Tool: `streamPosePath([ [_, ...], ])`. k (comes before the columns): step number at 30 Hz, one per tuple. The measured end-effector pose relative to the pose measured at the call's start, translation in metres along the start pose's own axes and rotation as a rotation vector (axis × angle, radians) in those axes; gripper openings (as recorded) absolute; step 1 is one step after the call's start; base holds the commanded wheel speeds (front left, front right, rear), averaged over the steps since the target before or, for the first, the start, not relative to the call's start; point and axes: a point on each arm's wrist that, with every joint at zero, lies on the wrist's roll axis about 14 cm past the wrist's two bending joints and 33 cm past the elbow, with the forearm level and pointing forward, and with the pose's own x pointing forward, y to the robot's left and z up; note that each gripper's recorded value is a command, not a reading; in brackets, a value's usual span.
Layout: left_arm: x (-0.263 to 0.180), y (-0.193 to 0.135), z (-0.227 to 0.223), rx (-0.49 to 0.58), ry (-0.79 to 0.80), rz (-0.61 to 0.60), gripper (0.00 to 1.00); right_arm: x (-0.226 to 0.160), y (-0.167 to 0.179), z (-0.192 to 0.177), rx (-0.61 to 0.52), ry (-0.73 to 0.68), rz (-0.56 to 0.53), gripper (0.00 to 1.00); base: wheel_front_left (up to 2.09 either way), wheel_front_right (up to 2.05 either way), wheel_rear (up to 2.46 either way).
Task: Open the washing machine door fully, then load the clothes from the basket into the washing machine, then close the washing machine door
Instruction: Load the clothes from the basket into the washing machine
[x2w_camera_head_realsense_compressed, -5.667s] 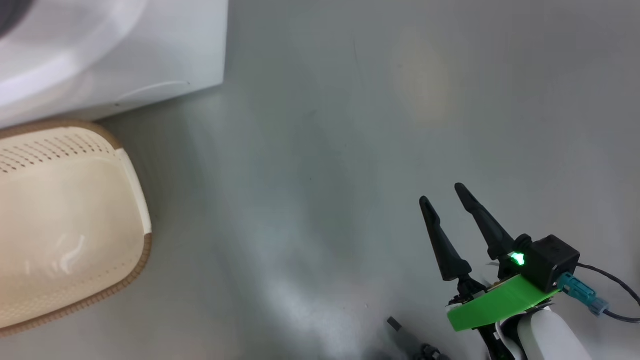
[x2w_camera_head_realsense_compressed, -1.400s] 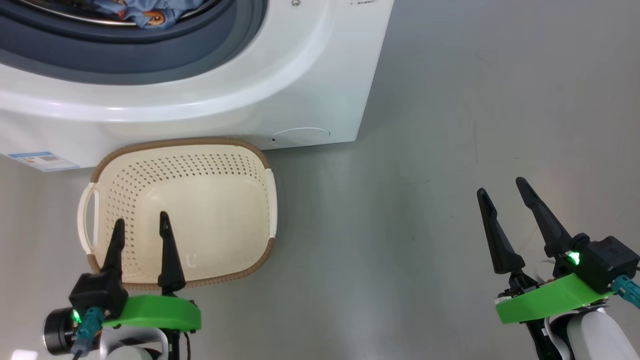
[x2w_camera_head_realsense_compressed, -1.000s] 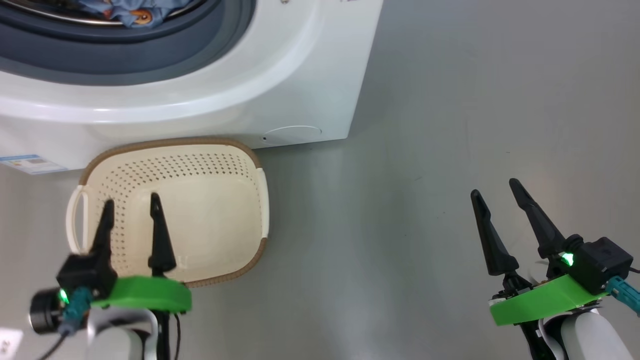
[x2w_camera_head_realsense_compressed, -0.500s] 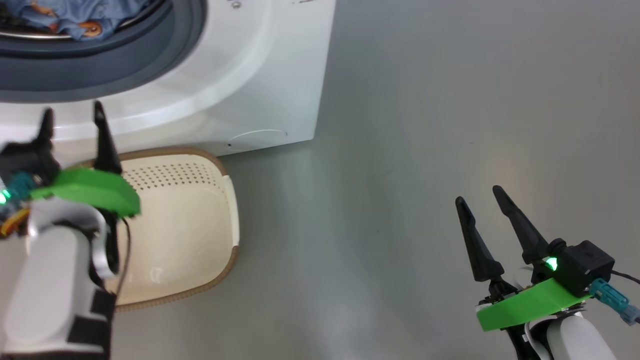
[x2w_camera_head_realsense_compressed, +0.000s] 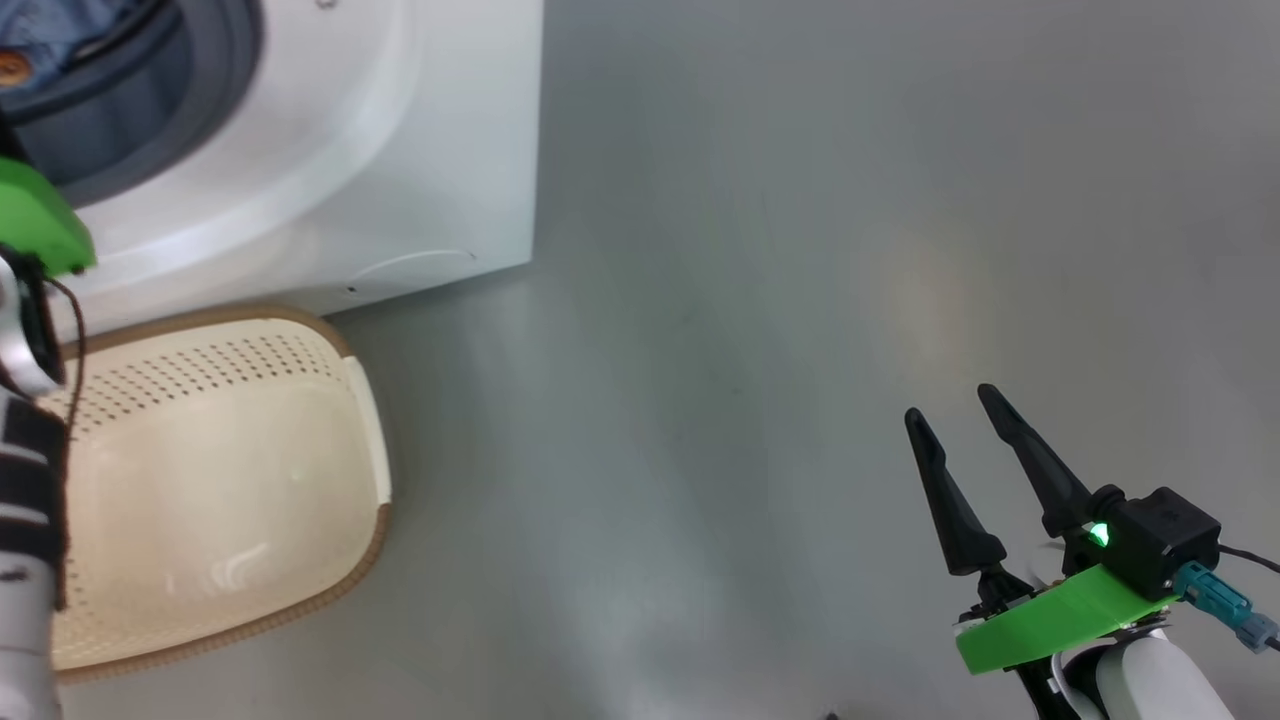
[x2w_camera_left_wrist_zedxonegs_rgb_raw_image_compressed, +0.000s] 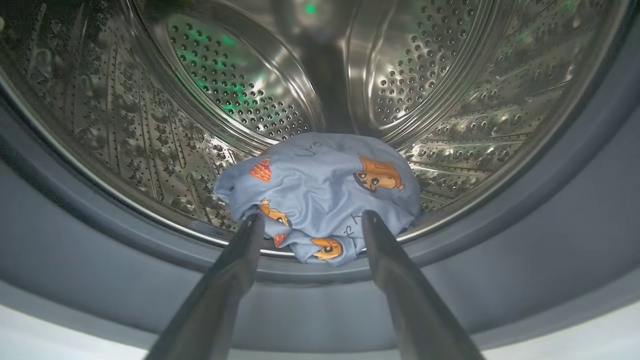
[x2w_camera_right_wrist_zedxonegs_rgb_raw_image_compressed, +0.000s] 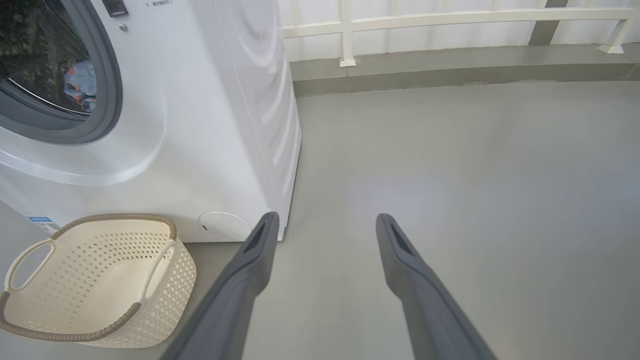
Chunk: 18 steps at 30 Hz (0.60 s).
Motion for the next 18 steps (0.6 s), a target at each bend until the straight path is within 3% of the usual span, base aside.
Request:
streamPosePath([
  [6,0.026,-0.013,-0.02,0.012,0.051,-0.022,0.99,-0.004,-0.015,-0.014,-0.015,0.048,-0.045,1.0,0.0,0.0,0.0],
  [12,0.044,-0.022,-0.039,0.012,0.085,-0.036,0.87,-0.012,-0.026,-0.033,-0.021,0.113,-0.076,1.0,0.0,0.0,0.0],
  [14,0.052,-0.021,-0.043,0.013,0.089,-0.031,0.9,-0.013,-0.03,-0.038,-0.025,0.131,-0.086,1.0,0.0,0.0,0.0],
  [18,0.056,-0.016,-0.052,0.015,0.108,-0.017,0.86,-0.015,-0.032,-0.044,-0.031,0.153,-0.089,1.0,0.0,0.0,0.0],
])
